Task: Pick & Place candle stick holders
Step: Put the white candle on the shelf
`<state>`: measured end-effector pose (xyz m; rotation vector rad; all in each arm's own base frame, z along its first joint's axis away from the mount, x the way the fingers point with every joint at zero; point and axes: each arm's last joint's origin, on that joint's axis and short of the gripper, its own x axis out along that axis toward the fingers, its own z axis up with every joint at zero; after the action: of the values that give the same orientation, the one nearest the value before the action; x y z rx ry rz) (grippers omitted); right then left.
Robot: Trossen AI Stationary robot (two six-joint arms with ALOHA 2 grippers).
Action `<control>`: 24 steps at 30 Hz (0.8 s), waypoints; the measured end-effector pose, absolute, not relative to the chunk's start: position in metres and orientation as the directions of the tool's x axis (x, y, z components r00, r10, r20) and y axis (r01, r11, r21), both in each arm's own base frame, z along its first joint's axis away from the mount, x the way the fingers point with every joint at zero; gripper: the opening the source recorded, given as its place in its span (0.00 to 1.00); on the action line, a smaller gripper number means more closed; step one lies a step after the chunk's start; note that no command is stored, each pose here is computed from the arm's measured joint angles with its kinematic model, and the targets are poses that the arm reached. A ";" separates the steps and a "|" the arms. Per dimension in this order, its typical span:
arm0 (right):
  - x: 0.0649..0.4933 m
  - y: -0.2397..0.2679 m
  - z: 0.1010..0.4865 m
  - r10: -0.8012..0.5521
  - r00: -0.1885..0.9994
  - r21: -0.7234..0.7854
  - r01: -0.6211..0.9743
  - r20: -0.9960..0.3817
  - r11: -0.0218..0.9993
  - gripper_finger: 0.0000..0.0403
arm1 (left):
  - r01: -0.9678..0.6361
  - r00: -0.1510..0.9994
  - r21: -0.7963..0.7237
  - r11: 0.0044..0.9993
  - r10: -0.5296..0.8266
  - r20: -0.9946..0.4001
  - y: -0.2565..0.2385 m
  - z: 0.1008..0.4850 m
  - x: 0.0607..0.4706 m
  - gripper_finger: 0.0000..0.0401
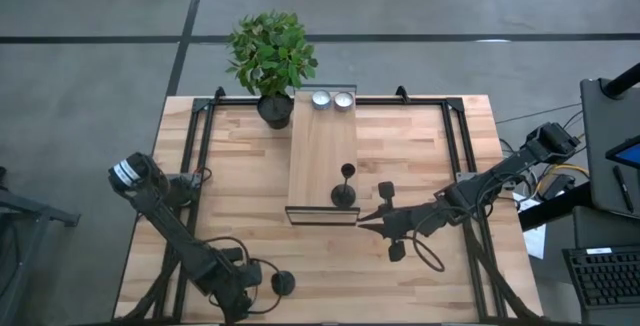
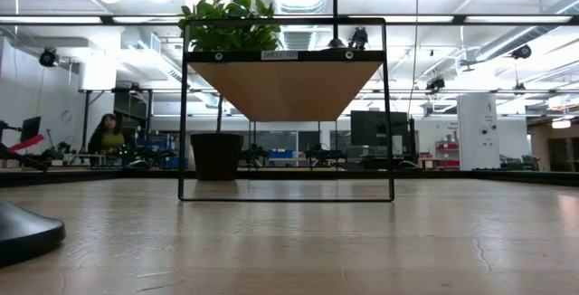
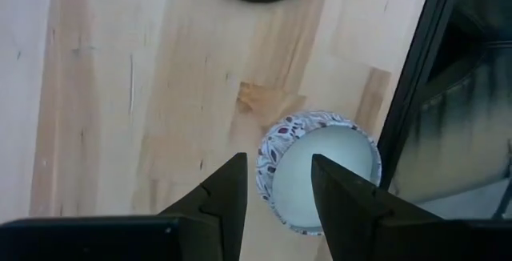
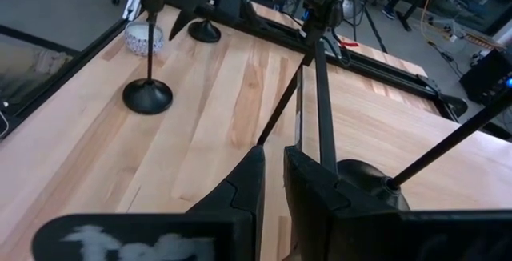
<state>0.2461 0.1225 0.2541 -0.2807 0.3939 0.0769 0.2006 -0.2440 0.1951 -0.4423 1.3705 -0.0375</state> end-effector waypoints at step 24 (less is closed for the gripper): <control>0.246 0.122 0.253 0.017 0.919 -0.252 -0.125 -0.393 0.960 0.11 | -0.156 0.178 -0.269 0.951 -0.241 -0.954 -0.248 0.179 0.202 0.26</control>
<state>0.2459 0.1219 0.2526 -0.2773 0.3988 0.0741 0.2022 -0.2484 0.1789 -0.3380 1.3984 -0.0614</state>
